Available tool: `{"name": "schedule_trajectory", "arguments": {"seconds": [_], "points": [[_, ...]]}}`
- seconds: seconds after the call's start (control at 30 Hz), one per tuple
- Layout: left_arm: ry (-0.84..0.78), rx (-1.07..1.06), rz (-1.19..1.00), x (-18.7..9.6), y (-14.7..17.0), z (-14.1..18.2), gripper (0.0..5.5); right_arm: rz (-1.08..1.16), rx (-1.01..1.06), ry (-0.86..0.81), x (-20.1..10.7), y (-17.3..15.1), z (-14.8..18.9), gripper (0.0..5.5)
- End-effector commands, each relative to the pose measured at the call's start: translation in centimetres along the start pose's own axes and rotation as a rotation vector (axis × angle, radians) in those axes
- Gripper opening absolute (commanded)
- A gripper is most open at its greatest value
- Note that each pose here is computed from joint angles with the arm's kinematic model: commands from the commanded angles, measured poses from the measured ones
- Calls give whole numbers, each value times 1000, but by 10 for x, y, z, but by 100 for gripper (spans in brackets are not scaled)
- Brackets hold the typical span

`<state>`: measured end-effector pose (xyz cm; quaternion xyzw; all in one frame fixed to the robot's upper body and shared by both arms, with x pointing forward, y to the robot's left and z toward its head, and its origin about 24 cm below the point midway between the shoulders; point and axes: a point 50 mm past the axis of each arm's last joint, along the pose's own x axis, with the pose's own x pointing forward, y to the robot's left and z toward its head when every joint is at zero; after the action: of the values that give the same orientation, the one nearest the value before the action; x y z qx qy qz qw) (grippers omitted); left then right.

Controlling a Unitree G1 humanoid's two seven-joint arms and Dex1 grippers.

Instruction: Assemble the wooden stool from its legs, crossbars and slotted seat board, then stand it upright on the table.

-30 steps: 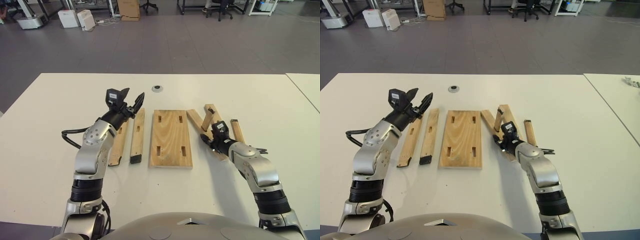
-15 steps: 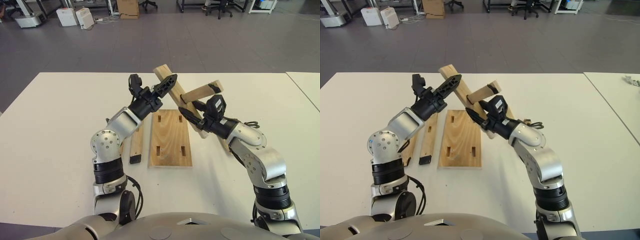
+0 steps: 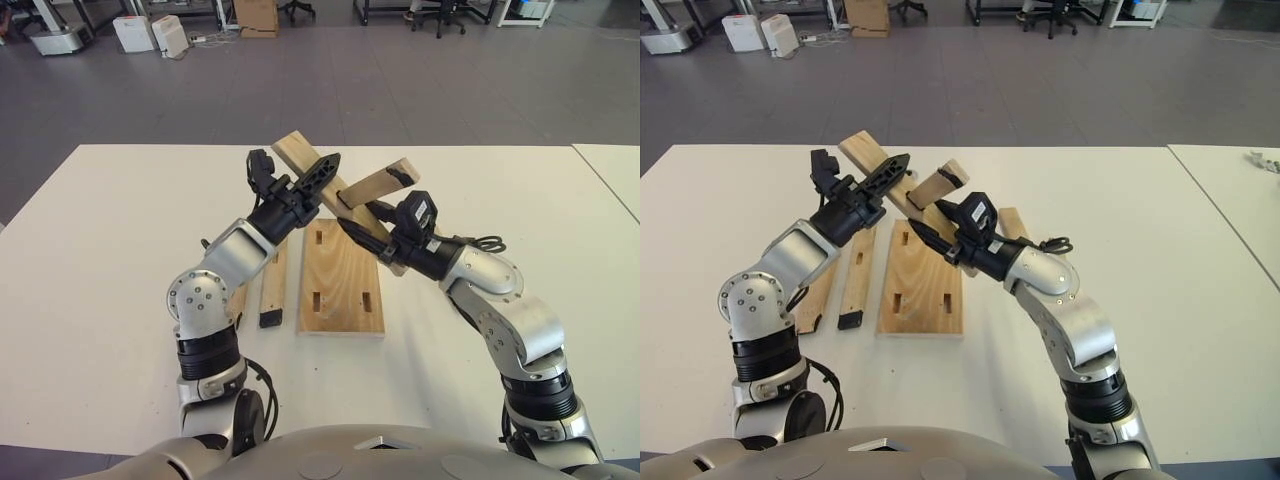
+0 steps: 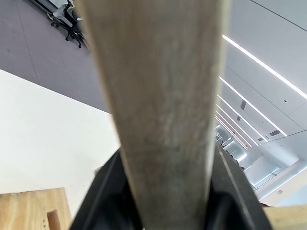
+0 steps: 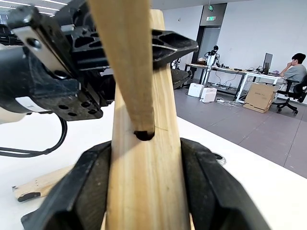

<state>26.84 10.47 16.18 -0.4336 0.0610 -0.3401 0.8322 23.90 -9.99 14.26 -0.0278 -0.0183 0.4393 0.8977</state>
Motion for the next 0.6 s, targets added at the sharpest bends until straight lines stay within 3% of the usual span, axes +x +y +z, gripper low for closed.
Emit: {"name": "schedule_trajectory", "arguments": {"seconds": [0.03, 0.1, 0.2, 0.33, 0.47, 0.6], "points": [[-25, 20, 79, -11, 6, 1, 103, 12, -12, -11, -3, 2, 4, 262], [-87, 58, 185, -24, 14, 10, 101, 13, -31, 47, -9, 5, -5, 297], [-207, 122, 333, -61, 17, 23, 101, 10, -59, 202, -40, 3, -25, 300], [-218, 200, 461, -104, 9, 9, 101, -54, -81, 418, -77, -6, -54, 300], [-156, 236, 560, -112, 15, -11, 101, 24, -133, 625, -86, -4, -88, 300], [-134, 281, 638, -116, 23, -22, 101, 110, -136, 664, -75, 5, -103, 300]]}}
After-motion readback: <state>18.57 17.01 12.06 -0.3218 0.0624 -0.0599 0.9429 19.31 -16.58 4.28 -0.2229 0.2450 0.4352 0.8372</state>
